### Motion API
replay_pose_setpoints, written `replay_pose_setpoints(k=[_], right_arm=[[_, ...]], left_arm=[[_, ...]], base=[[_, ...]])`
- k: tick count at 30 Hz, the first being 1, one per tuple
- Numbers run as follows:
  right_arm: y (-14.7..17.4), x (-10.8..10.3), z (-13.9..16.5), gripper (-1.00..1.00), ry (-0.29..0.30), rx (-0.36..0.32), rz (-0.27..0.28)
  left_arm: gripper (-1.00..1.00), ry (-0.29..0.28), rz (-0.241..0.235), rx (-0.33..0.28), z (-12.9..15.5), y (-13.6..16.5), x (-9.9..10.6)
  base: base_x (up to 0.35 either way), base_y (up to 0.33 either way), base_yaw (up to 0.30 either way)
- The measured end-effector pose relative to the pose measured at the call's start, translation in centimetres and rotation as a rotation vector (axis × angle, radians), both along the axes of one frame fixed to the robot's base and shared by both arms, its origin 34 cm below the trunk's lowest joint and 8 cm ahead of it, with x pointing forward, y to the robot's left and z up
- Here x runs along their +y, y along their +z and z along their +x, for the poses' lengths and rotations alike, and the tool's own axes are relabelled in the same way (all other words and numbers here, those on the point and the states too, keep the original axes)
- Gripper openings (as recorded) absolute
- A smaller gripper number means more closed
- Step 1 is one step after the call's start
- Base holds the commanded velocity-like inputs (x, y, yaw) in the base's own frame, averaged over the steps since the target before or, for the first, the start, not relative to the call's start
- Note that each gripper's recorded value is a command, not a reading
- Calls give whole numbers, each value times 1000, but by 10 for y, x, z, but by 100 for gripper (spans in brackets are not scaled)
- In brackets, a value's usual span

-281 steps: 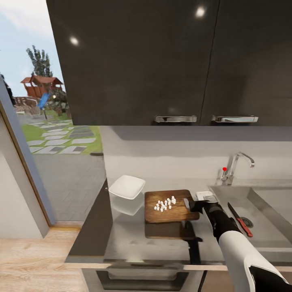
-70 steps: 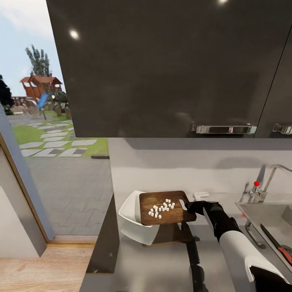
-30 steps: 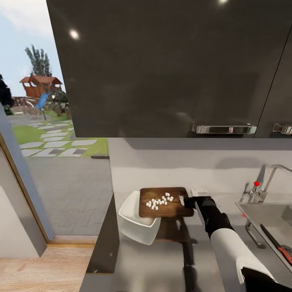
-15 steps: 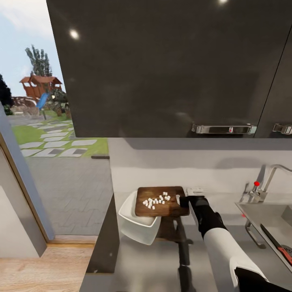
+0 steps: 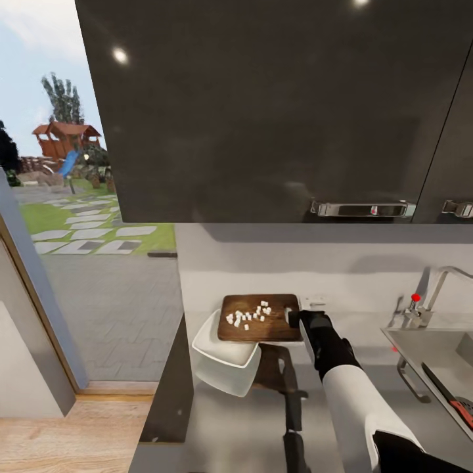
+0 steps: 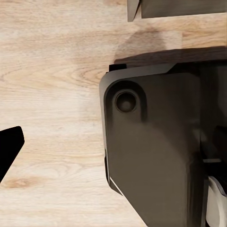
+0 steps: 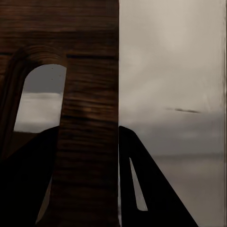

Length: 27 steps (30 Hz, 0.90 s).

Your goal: In the kitchen, take the Vidalia onion out of the sink, dice it on the chopping board with the paring knife, put the diced onion into the bowl on the countertop, then place both the paring knife and the chopping board into the sink.

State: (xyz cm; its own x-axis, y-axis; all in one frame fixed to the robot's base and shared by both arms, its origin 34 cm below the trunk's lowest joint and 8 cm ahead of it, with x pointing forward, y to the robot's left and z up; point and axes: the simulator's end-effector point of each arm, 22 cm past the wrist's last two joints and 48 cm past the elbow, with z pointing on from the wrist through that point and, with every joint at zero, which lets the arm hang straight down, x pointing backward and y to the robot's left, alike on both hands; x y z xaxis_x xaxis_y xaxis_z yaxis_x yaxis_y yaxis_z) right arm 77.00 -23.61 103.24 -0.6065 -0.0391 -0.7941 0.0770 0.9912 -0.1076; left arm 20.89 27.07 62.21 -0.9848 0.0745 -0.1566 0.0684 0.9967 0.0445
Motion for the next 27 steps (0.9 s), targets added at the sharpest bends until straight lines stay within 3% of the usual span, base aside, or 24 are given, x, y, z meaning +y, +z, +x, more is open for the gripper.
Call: replay_pose_setpoints(k=[13,27], right_arm=[[12,3,4,-100,11,-20,-83],[12,4,5,-100,13,-25,-82]], left_arm=[[100,0,0,0,0,0,0],[100,0,0,0,0,0,0]], base=[[0,0,0],[0,0,0]])
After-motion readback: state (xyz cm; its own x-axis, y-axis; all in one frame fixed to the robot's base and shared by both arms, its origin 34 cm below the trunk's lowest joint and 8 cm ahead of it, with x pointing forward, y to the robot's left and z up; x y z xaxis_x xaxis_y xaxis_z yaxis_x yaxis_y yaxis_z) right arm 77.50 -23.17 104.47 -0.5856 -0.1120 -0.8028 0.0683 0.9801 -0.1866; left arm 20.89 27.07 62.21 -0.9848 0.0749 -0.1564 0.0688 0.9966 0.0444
